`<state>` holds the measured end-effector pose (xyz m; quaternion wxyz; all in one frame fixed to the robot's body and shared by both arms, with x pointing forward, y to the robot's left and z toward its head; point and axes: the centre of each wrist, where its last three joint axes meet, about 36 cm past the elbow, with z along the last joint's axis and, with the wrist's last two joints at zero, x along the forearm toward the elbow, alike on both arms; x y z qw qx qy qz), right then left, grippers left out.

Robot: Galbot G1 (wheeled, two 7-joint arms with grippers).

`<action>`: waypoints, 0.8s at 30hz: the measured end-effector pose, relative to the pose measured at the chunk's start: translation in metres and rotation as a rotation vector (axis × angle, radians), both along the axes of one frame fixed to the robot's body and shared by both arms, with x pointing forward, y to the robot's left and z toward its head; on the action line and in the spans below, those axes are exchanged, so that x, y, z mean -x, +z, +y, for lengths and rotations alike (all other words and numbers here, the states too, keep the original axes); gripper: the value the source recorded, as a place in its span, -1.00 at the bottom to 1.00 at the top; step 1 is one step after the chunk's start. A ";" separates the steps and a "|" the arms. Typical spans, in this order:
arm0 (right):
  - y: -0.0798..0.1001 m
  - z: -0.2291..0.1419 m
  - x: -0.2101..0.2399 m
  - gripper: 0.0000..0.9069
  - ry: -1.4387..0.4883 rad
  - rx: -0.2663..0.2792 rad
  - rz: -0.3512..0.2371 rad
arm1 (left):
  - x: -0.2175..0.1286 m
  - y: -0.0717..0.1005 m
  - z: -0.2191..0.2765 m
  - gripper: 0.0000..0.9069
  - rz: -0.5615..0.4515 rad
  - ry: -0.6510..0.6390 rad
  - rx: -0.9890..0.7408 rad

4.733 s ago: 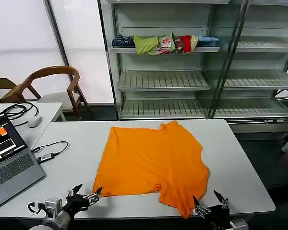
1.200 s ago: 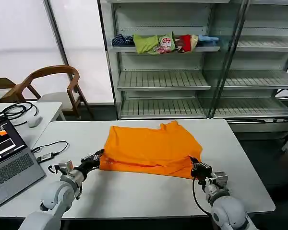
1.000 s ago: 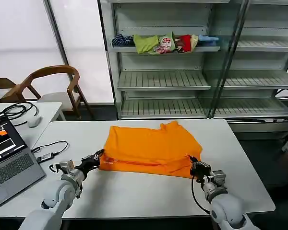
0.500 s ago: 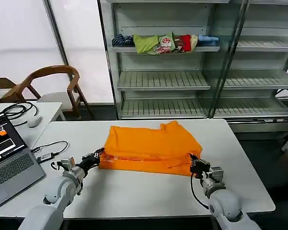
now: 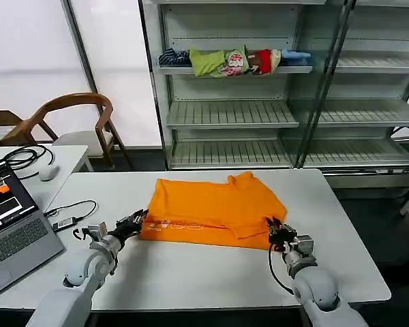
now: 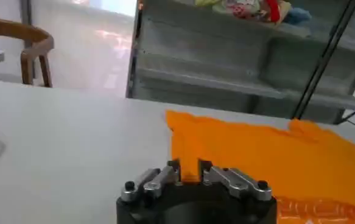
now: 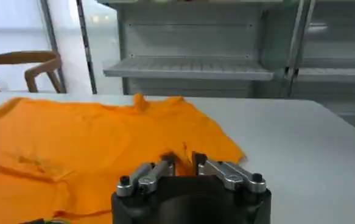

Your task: Fold and organize the clothes.

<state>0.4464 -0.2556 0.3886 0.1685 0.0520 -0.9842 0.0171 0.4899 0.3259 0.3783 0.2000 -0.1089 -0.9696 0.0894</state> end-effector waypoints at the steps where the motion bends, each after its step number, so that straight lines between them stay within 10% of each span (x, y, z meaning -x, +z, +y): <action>1: 0.001 -0.001 -0.001 1.00 -0.002 0.001 -0.002 | -0.001 0.000 0.001 1.00 -0.002 0.003 -0.001; 24: 0.023 -0.025 0.032 1.00 -0.020 0.005 -0.038 | 0.029 0.029 0.024 1.00 -0.048 -0.023 -0.099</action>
